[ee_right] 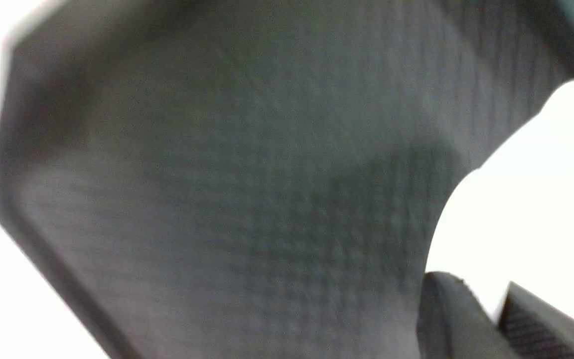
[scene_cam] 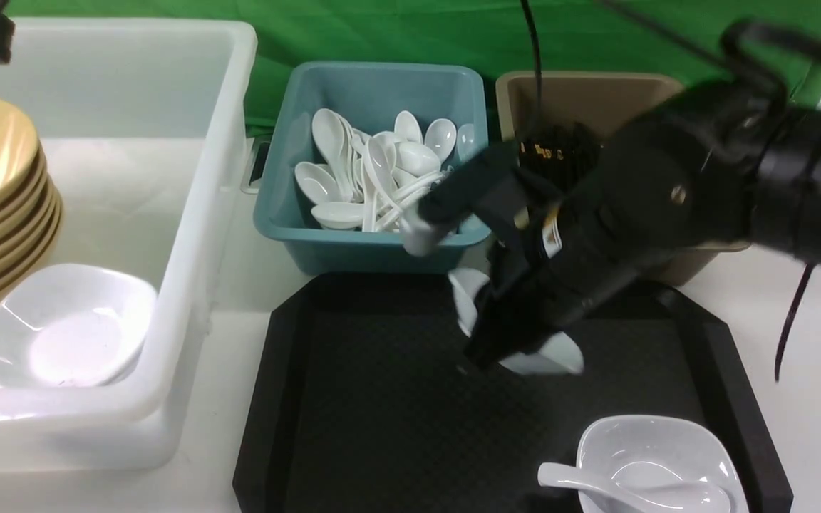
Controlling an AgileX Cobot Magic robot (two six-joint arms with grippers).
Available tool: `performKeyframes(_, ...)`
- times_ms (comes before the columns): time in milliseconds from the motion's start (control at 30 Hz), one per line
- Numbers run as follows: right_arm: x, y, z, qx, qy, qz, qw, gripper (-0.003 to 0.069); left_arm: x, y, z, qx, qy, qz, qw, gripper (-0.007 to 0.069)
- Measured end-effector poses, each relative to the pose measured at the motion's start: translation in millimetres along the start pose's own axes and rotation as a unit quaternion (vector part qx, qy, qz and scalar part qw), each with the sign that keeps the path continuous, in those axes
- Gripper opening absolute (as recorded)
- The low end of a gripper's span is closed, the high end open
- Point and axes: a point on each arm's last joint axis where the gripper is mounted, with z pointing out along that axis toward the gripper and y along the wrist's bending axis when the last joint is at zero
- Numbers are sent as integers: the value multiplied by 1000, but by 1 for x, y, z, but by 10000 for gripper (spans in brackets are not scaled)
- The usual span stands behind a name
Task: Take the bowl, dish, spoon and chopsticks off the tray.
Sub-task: Use the right arm to put the plate into the large storage box on the left
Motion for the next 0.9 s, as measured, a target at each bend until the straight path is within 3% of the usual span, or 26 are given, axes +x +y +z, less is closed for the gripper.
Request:
performKeyframes(167, -40, 29, -39, -60, -99, -65, 991, 26, 2, 23, 0, -43, 4, -52, 998, -6)
performKeyframes(367, -108, 72, -66, -148, -237, -135, 951, 24, 11, 84, -7, -85, -5, -179, 980, -6)
performKeyframes(467, -132, 86, -37, -169, -246, -144, 944, 24, 17, 104, -12, -76, -16, -227, 971, -6)
performKeyframes(633, -157, 116, 19, -193, -247, -170, 934, 23, 18, 110, -15, -41, -33, -245, 968, -6)
performKeyframes(900, -149, 135, 107, -191, -195, -191, 943, 25, 16, 108, -15, -27, -40, -246, 968, -6)
